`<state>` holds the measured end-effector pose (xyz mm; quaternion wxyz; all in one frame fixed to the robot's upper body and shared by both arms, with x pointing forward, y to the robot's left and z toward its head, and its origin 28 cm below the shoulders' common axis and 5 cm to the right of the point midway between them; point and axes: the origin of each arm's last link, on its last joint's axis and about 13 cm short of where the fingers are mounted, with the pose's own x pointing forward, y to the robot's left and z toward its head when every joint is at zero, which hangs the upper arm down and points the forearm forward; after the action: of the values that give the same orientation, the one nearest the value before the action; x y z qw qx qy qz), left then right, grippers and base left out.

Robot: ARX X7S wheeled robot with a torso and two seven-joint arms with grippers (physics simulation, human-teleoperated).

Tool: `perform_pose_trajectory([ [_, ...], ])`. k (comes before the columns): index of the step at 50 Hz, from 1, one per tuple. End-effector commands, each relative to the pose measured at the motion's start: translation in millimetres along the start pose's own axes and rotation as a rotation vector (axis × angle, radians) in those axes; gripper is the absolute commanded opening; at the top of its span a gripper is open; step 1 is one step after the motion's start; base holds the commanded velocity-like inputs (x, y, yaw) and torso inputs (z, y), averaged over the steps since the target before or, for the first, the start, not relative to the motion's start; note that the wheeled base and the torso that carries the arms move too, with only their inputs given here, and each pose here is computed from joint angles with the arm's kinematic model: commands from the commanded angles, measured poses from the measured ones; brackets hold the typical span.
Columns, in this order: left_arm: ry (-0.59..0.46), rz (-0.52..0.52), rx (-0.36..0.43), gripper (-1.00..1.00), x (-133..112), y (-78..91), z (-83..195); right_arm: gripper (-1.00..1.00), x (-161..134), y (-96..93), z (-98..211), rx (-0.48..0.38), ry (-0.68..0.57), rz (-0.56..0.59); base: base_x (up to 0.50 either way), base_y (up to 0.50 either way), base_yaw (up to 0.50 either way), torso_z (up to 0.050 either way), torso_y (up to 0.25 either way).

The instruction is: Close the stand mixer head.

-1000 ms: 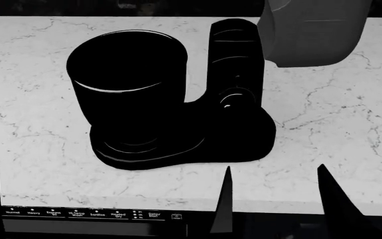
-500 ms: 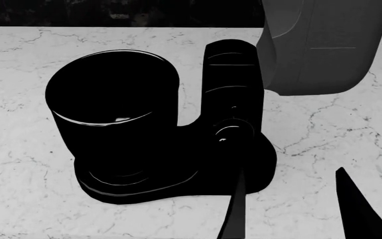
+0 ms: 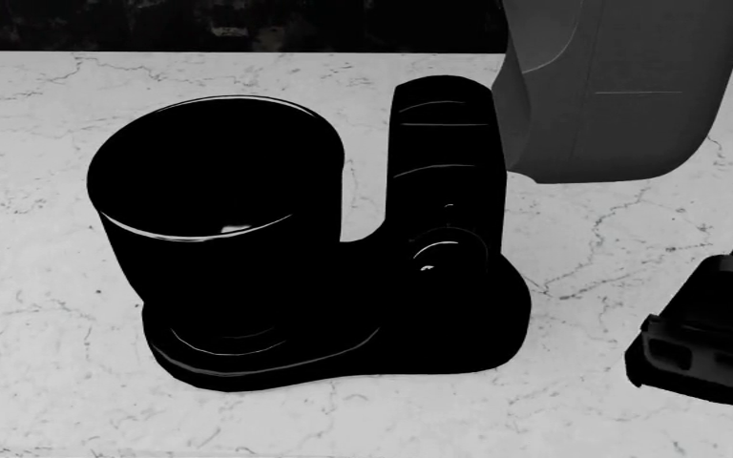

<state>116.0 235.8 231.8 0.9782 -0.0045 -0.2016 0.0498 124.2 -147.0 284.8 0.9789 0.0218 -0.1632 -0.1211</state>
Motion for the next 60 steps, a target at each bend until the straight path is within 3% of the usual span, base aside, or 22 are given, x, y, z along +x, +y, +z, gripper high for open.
perform_pose_trajectory([
  [1,-0.101,-0.014,-0.001,1.0,3.7,-3.0,2.1,1.0,-0.8,-9.1,53.3,0.019,-0.009,-0.058,0.0,0.0,0.0,0.0,0.0],
  [12,-0.094,-0.018,0.0,1.0,3.9,-4.5,-0.4,1.0,22.5,-28.8,81.7,-0.089,0.052,-0.178,0.0,0.0,0.0,0.0,0.0],
  [23,-0.085,-0.016,0.0,1.0,3.4,-4.6,-4.2,1.0,59.8,-36.6,70.0,-0.022,0.143,-0.185,0.0,0.0,0.0,0.0,0.0],
  [33,-0.076,-0.006,0.003,1.0,7.4,-3.7,-9.3,1.0,97.3,-33.2,69.7,-0.049,0.216,-0.186,0.0,0.0,0.0,0.0,0.0],
  [45,-0.065,-0.008,0.009,1.0,8.4,-3.8,-12.4,1.0,144.4,-4.0,56.9,-0.109,0.405,-0.057,0.0,0.0,0.0,0.0,0.0],
  [56,-0.06,0.006,0.002,1.0,11.1,1.3,-13.4,1.0,182.4,34.7,75.3,-0.195,0.453,0.051,0.0,0.0,0.0,0.0,0.0],
  [60,-0.062,0.009,0.0,1.0,10.6,2.6,-11.9,1.0,190.9,52.4,75.9,-0.225,0.466,0.146,0.0,0.0,0.0,0.0,0.0],
])
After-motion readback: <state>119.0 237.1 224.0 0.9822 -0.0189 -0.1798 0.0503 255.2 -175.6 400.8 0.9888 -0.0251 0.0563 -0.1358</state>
